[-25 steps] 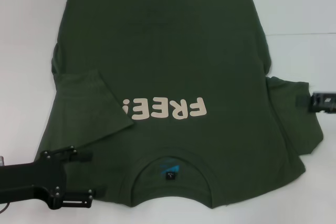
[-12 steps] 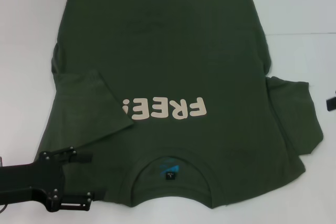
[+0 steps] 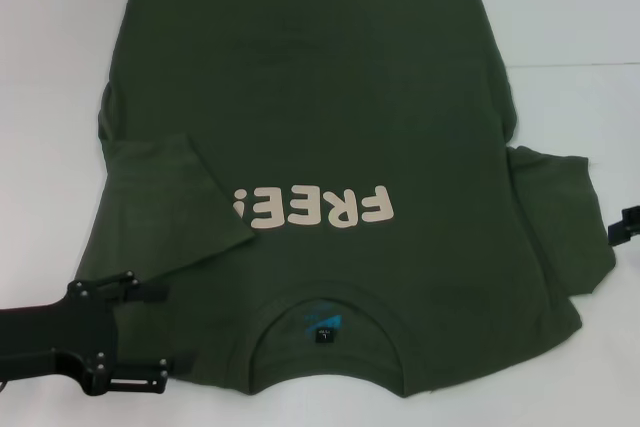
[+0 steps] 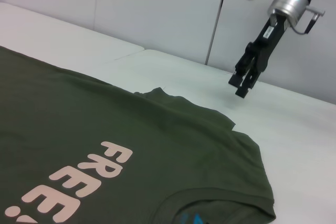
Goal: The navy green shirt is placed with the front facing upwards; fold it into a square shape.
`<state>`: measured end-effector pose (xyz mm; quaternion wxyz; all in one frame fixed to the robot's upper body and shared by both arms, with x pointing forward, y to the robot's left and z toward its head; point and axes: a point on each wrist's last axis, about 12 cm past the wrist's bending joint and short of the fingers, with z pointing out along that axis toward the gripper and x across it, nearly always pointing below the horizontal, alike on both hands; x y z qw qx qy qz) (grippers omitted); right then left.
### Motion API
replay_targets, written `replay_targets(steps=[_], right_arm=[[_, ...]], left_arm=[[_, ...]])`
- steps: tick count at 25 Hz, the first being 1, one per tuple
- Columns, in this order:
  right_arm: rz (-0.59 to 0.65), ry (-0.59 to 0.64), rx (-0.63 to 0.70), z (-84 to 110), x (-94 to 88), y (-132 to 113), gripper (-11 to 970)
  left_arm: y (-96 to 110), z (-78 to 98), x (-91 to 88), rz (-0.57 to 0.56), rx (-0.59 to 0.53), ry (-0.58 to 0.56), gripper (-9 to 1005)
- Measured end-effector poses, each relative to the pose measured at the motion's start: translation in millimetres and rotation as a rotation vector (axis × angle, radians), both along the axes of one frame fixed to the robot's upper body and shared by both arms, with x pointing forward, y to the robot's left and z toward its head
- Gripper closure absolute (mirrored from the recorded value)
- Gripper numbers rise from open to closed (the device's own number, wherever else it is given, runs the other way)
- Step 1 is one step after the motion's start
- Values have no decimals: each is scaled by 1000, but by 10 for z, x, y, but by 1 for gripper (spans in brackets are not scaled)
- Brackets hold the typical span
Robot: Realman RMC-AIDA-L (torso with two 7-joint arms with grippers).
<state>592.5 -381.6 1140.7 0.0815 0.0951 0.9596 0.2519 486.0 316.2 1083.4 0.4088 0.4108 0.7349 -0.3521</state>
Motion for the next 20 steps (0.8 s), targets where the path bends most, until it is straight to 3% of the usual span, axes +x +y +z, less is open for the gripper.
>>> replay_targets(steps=[20], right_arm=[[-32,-27,6,-303,34,225,59]], left_arm=[[2,-7,14,13,14,-12,46]])
